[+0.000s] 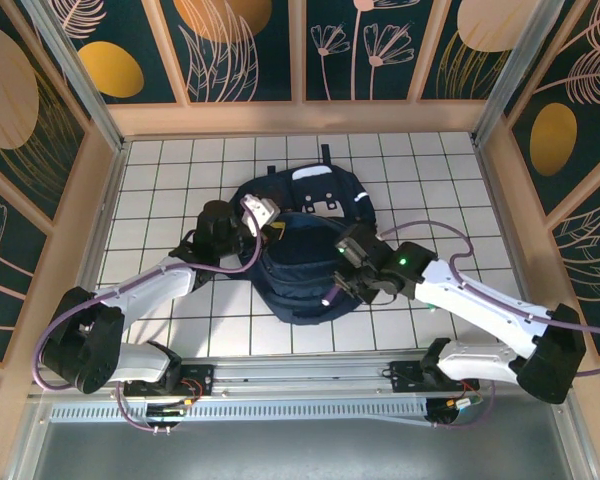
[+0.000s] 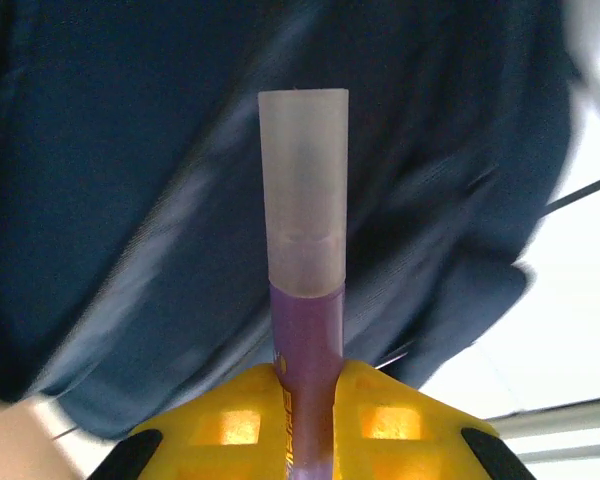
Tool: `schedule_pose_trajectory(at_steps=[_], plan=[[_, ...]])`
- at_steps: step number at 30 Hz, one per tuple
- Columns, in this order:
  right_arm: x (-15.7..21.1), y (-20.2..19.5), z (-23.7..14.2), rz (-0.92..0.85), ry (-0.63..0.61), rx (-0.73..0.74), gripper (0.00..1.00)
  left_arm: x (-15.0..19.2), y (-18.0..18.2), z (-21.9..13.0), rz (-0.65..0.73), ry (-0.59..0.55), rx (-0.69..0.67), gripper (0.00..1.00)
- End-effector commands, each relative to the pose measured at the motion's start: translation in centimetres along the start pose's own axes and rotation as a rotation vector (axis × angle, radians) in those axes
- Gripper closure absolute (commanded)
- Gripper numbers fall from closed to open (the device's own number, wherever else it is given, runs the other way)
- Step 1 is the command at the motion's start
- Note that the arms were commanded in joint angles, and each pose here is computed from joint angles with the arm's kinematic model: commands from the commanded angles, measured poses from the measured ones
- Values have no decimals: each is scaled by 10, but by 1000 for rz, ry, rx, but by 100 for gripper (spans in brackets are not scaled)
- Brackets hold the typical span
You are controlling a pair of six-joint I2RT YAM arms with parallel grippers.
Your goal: Pack the student bag
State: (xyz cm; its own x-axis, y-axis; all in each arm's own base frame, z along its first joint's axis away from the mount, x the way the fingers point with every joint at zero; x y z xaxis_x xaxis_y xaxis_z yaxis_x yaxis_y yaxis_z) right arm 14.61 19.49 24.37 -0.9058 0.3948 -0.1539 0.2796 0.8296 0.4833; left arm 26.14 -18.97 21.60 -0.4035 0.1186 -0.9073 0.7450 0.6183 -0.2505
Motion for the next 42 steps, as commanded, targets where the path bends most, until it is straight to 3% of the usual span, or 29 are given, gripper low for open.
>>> schedule_pose_trajectory(at_steps=[1,5,10,15,16,21,25,31,34,38,42], plan=[[-2,43,-4,136,10,-169,87,-23,-15,-6,24,-124,66,100],[-28,70,5,214,-48,-266,87,-21,-17,-10,17,-124,65,100],[-63,66,26,298,-126,-306,92,-23,-23,-13,-31,-115,115,100],[-81,63,40,338,-184,-300,91,-22,-26,-16,-69,-114,142,100],[-81,63,44,344,-179,-298,87,-22,-27,-16,-76,-116,144,100],[-84,61,67,344,-191,-225,37,-29,-26,-20,-138,-166,115,100],[-85,46,50,316,-206,-176,26,-30,-17,-19,-201,-193,9,100],[-93,-13,5,177,-275,-79,24,-24,-3,-19,-236,-242,-158,100],[-104,-68,4,204,-282,53,23,-24,3,-16,-259,-258,-218,100],[-119,-143,5,389,-337,188,21,-25,4,-8,-285,-239,-196,100],[-114,-204,3,718,-362,285,20,-25,4,-2,-309,-207,-171,100]])
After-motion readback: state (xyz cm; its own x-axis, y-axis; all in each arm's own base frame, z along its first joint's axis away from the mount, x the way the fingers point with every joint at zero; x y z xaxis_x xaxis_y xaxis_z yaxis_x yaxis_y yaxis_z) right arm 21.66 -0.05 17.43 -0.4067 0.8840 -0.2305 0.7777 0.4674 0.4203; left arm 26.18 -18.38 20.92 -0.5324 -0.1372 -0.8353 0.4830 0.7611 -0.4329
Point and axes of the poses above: each hand's point on the last joint's axis, 136 mm out from that joint toward the fingers, its own z axis out along the fingers, its own y axis along the line the jaws close on, x = y × z, the point moved 10 cm from there along -z, back along the fingers, and after that the axes turned 14 degrees about -z, right-handed, at the moved point
